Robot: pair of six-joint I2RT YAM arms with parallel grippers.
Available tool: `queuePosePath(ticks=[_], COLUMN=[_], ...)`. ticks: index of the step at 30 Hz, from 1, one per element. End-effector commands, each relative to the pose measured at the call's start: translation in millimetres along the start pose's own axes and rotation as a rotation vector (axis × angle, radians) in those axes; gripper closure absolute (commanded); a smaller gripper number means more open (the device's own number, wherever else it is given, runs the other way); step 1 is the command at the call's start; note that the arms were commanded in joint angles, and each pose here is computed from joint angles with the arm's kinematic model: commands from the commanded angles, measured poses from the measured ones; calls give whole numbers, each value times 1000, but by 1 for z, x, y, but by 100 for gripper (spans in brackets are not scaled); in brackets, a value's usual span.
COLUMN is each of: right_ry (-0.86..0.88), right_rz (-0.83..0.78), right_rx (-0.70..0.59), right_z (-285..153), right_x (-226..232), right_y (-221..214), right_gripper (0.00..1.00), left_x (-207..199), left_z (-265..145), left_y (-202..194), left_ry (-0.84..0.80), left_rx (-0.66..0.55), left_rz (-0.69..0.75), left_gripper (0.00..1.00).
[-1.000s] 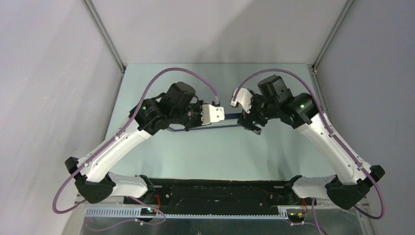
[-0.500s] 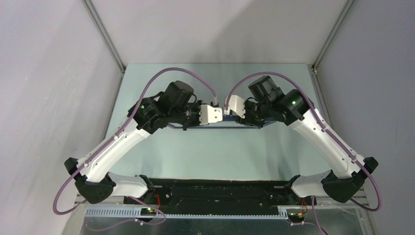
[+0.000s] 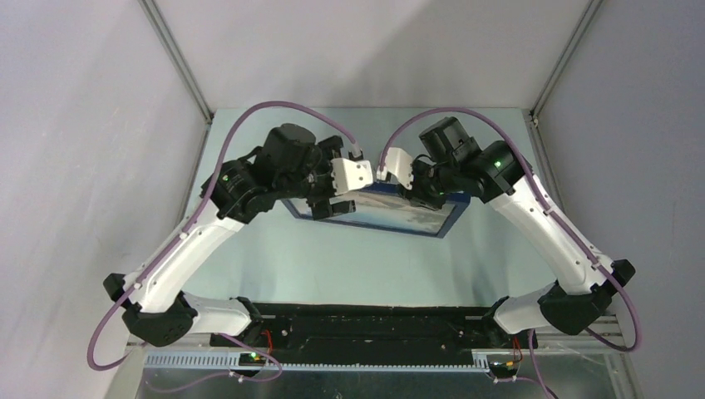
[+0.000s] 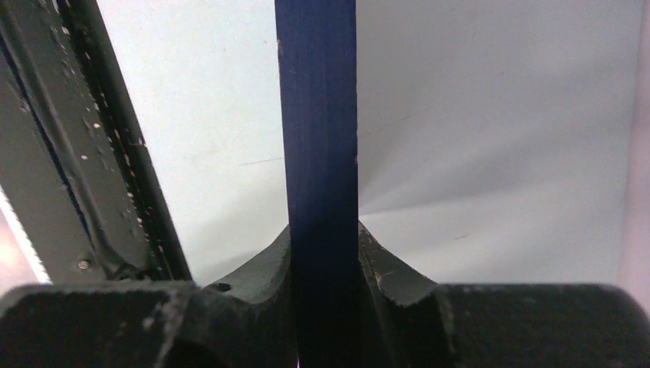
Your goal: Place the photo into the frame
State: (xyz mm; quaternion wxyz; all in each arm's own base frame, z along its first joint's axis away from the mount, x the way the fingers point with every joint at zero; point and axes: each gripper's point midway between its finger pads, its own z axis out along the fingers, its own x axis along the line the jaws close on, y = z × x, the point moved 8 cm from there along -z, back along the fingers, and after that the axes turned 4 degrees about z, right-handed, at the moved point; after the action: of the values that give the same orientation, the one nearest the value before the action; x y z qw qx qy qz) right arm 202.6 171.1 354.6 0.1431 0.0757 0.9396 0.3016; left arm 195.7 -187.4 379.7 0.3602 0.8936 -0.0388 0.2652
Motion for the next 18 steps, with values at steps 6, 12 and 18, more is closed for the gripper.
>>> queuePosePath(ticks=[6,12,18], right_ry=[-16,25,19], right_rz=[243,512,755], right_rx=[-132,-188,-252], right_z=[-24,-22,-18], right_x=[-30,-58,-90], right_y=[20,13,-10], right_gripper=[100,100,100], left_x=[38,40,33], left_z=[-39,-40,-29], left_y=[5,-14,-34], left_ry=[232,253,244], left_rx=[-45,-27,-20], left_rz=[-150,-252,-409], left_gripper=[0,0,0])
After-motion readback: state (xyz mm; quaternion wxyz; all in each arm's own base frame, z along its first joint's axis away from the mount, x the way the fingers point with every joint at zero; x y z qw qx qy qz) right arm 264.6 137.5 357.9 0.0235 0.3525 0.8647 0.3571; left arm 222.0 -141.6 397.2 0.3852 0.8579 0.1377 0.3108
